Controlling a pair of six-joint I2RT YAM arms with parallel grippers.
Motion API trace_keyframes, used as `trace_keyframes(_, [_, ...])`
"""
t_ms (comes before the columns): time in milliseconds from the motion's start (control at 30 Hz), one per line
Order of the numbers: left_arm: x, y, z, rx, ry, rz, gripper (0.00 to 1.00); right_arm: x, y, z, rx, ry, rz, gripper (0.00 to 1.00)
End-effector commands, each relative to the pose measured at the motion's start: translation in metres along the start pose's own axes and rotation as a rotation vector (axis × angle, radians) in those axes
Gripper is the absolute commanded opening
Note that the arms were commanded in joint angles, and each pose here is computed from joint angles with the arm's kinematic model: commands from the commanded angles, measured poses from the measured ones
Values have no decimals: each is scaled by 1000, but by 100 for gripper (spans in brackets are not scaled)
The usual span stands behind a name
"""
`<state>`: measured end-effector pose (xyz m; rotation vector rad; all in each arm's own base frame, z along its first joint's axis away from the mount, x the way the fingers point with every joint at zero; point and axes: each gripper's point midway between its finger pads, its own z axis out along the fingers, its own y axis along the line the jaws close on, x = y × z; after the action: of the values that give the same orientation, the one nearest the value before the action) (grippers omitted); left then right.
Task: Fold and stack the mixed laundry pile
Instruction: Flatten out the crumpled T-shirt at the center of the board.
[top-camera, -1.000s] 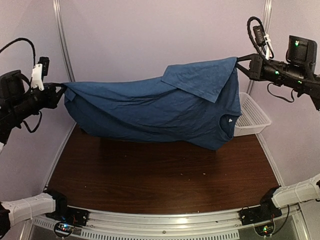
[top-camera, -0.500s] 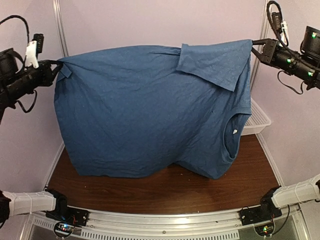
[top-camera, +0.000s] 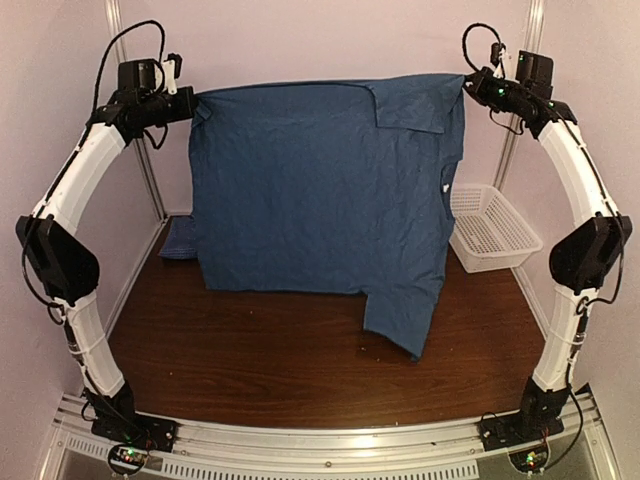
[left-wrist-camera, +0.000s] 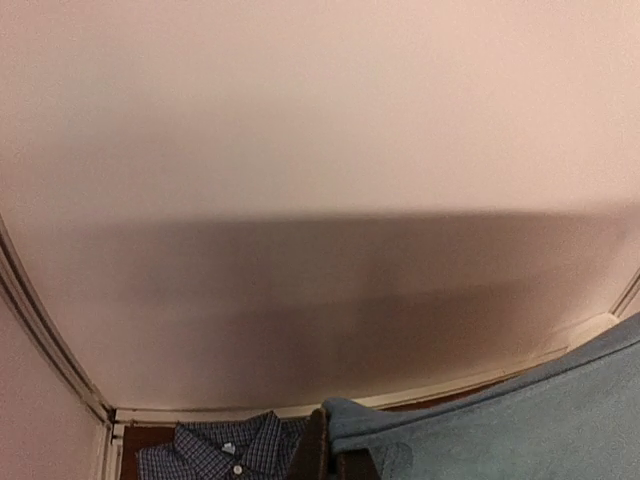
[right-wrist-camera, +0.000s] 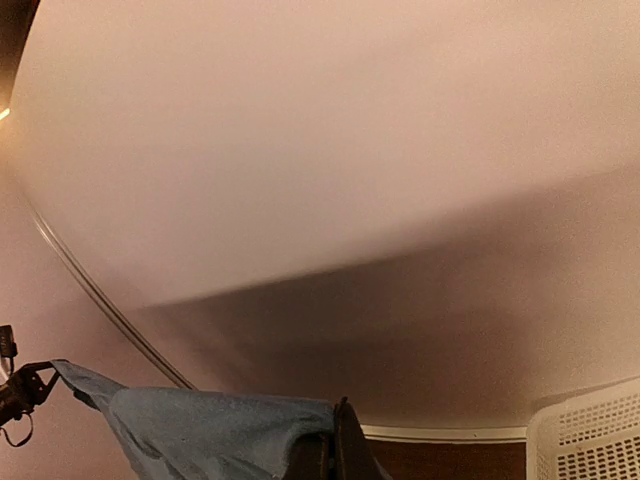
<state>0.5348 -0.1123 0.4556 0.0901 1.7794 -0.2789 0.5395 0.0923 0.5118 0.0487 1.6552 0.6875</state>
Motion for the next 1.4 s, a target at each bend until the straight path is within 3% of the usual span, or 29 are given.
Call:
trace_keyframes(0, [-128,3,-53,79,-389,-20,0,-112,40,-50,-257,-305,44,0])
trace_keyframes(100, [-168,2,-89,65,-548,16,0,-140,53,-71,-361,-411,38,0])
trace_keyframes(233, [-148,16,-74,29,-502,72,0,-128,47,-55,-397,-384,16,0])
trace_keyframes(333, [-82,31,-35,20,-357,87,0,-69,22,-13,-397,-234,36,0])
trace_keyframes(500, [87,53,5,10,-36,12,0,95,-7,33,-323,88,37,0])
trace_keyframes(567, [161,57,-2,18,45,-57,0,157,-5,24,-300,183,47,0])
trace_keyframes(667, [239,64,-30,-28,177,-124,0,243,-13,-19,-223,315,55,0])
trace_keyframes(833, [268,67,-10,-32,338,-159,0,280,-34,-24,-159,421,59,0])
trace_keyframes(967, [249,62,-16,-15,317,-161,0,267,-27,-26,-160,423,52,0])
trace_keyframes(1200, [228,47,-102,-29,310,-169,0,269,-11,-83,-114,488,64,0])
trace_keyframes(1367, [266,19,-164,43,389,-201,0,290,13,-144,-117,507,106,0])
